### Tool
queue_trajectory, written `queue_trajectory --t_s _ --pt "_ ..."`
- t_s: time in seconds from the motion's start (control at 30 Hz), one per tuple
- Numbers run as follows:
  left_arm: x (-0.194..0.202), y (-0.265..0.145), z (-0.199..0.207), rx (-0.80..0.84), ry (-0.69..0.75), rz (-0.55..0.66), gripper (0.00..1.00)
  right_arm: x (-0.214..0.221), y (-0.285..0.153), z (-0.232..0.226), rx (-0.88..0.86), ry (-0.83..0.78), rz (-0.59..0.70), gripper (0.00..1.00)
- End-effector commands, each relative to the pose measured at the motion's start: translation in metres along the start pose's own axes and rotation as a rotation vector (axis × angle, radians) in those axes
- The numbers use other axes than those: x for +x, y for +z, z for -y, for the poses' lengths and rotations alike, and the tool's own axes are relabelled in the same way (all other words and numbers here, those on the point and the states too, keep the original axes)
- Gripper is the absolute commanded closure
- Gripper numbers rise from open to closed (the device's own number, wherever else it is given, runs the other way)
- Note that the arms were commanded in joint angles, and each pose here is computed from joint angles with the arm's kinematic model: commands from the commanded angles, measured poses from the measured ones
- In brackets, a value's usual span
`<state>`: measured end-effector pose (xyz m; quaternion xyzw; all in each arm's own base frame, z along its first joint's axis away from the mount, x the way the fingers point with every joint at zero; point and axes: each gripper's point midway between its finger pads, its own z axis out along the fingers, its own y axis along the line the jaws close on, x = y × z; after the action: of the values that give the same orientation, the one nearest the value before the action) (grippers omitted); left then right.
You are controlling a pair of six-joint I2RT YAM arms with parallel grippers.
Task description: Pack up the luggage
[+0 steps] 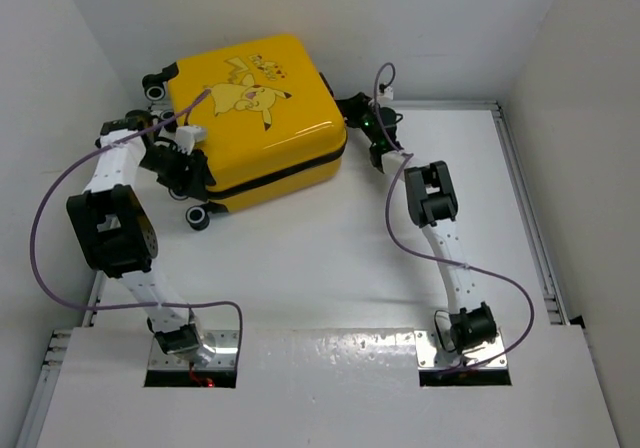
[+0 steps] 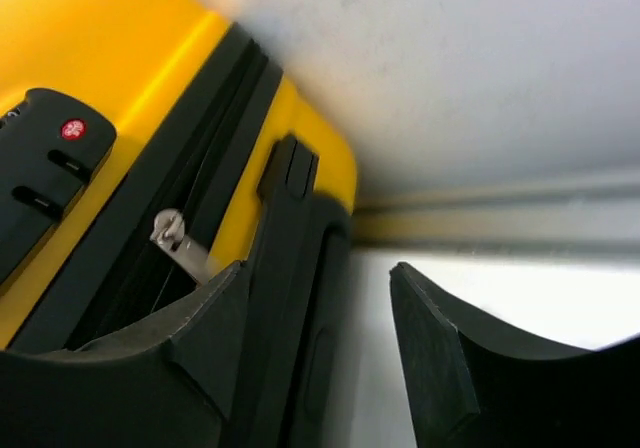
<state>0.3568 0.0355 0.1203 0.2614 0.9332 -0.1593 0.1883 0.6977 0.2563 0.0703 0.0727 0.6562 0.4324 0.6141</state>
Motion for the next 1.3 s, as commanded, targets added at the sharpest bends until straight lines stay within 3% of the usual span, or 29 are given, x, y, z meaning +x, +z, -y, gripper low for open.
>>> queue_trajectory --t_s 0.0,0.03,0.07,0.2,0.27,0.3,0.47,0.5,0.7,0.9,0.97,1.03,1.1,1.13,1.17,1.2,1.23,1.27 --pt "-0.117 -0.001 -0.082 -0.143 -0.071 0.562 0.19 -0.004 -0.013 -0.081 -0.201 0.212 -0.187 0.4" --pt "-0.113 -0.009 -0.068 -0.106 -0.07 0.591 0.08 0.022 -0.029 -0.089 -0.232 0.256 -0.297 0.4" --pt "-0.117 -0.015 -0.059 -0.089 -0.051 0.624 0.0 0.022 -0.036 -0.103 -0.273 0.283 -0.315 0.37" --pt "-0.095 -0.028 -0.018 -0.032 -0.046 0.654 0.0 0.053 -0.085 -0.158 -0.376 0.395 -0.515 0.36" --pt "-0.07 -0.011 0.015 0.02 -0.03 0.578 0.14 0.062 -0.107 -0.196 -0.477 0.398 -0.597 0.36" --pt "-0.064 -0.004 0.024 0.014 0.05 0.539 0.18 0.079 -0.132 -0.196 -0.456 0.43 -0.662 0.36" --pt "-0.03 0.025 0.073 0.058 0.193 0.375 0.46 0.085 -0.202 -0.247 -0.589 0.37 -0.728 0.36" --pt "-0.019 0.027 0.085 0.089 0.206 0.337 0.56 0.096 -0.223 -0.252 -0.611 0.363 -0.783 0.35" --pt "0.009 0.024 0.134 0.198 0.437 0.265 0.71 0.086 -0.293 -0.312 -0.83 0.239 -0.847 0.35" --pt "0.061 0.01 0.185 0.374 0.562 0.169 0.74 0.087 -0.38 -0.35 -0.999 0.161 -0.904 0.32" --pt "0.076 -0.001 0.198 0.406 0.604 0.151 0.68 0.085 -0.411 -0.354 -1.029 0.131 -0.915 0.32" --pt "0.082 -0.013 0.203 0.377 0.658 0.155 0.39 0.084 -0.435 -0.352 -0.999 0.133 -0.939 0.32" --pt "0.072 -0.027 0.202 0.31 0.699 0.193 0.21 0.085 -0.439 -0.346 -0.944 0.105 -0.938 0.31" --pt "0.064 -0.036 0.2 0.262 0.713 0.229 0.19 0.083 -0.442 -0.34 -0.994 -0.047 -0.853 0.31" --pt "0.056 -0.05 0.2 0.201 0.73 0.275 0.16 0.1 -0.451 -0.319 -0.84 0.035 -0.98 0.3" --pt "0.044 -0.068 0.197 0.136 0.743 0.309 0.14 0.092 -0.451 -0.317 -0.821 -0.023 -0.948 0.3" --pt "0.034 -0.08 0.198 0.094 0.767 0.344 0.1 0.09 -0.432 -0.3 -0.803 -0.229 -0.844 0.3" --pt "0.026 -0.092 0.196 0.044 0.765 0.372 0.09 0.09 -0.449 -0.29 -0.705 -0.193 -0.942 0.29"
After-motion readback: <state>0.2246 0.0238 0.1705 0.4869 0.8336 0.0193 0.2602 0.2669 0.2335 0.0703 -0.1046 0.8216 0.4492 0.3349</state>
